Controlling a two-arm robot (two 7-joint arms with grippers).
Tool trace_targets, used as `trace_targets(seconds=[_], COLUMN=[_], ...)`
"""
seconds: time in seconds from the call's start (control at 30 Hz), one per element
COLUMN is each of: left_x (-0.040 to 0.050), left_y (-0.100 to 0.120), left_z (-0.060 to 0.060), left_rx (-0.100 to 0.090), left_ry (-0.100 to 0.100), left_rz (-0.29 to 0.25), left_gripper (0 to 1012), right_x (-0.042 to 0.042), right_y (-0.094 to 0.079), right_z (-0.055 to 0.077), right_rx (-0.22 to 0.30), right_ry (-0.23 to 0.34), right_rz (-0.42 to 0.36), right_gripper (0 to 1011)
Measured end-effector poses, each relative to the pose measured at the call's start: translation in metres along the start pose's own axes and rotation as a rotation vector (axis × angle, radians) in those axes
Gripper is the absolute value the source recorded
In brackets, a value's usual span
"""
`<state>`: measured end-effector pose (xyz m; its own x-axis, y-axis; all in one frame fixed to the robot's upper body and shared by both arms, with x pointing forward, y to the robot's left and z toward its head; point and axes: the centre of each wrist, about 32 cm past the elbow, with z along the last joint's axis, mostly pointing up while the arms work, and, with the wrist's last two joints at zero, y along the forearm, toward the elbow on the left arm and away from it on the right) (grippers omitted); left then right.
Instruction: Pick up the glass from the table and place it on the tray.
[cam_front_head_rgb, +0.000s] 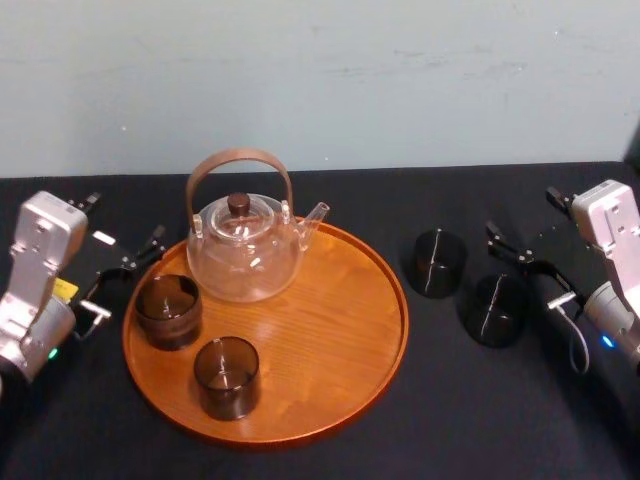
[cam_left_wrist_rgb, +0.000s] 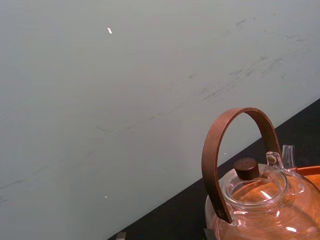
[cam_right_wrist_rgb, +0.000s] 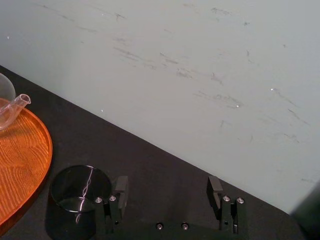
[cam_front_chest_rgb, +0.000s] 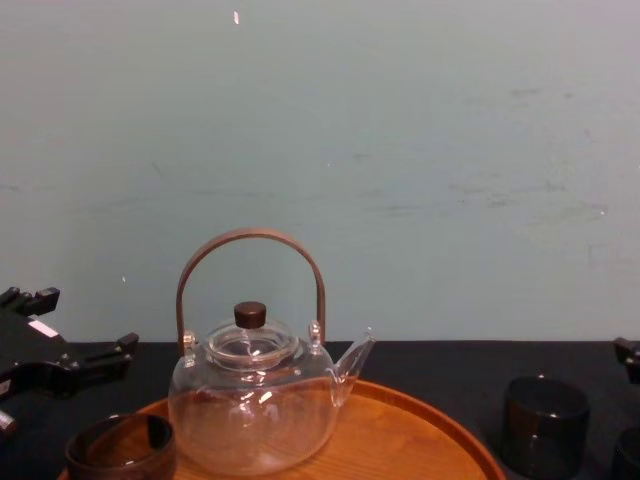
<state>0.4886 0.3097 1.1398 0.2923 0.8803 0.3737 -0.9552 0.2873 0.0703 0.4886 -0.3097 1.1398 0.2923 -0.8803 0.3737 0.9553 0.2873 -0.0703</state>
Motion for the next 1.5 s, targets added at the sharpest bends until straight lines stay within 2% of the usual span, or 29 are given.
trace_targets(seconds=[0.3,0.57,1.03,1.5], left_x=[0.0,0.0,0.0,0.0], left_y=[0.0,0.0,0.0,0.0], left_z=[0.0,0.0,0.0,0.0], left_rx=[0.0,0.0,0.0,0.0], left_ry=[0.0,0.0,0.0,0.0], left_rz=[0.0,0.0,0.0,0.0], left_gripper=[1002,1001,1001,1001], right_x=[0.0,0.0046,0.0156,0.0215], right_y=[0.0,-0.006,-0.03,-0.059], right_z=[0.0,0.003,0.01,0.011], right_rx=[0.0,0.008,-0.025,-0.072], right_ry=[0.0,0.016,0.057,0.083], right_rz=[0.0,0.028,0.088,0.161], right_gripper=[1004,1004,1004,1004])
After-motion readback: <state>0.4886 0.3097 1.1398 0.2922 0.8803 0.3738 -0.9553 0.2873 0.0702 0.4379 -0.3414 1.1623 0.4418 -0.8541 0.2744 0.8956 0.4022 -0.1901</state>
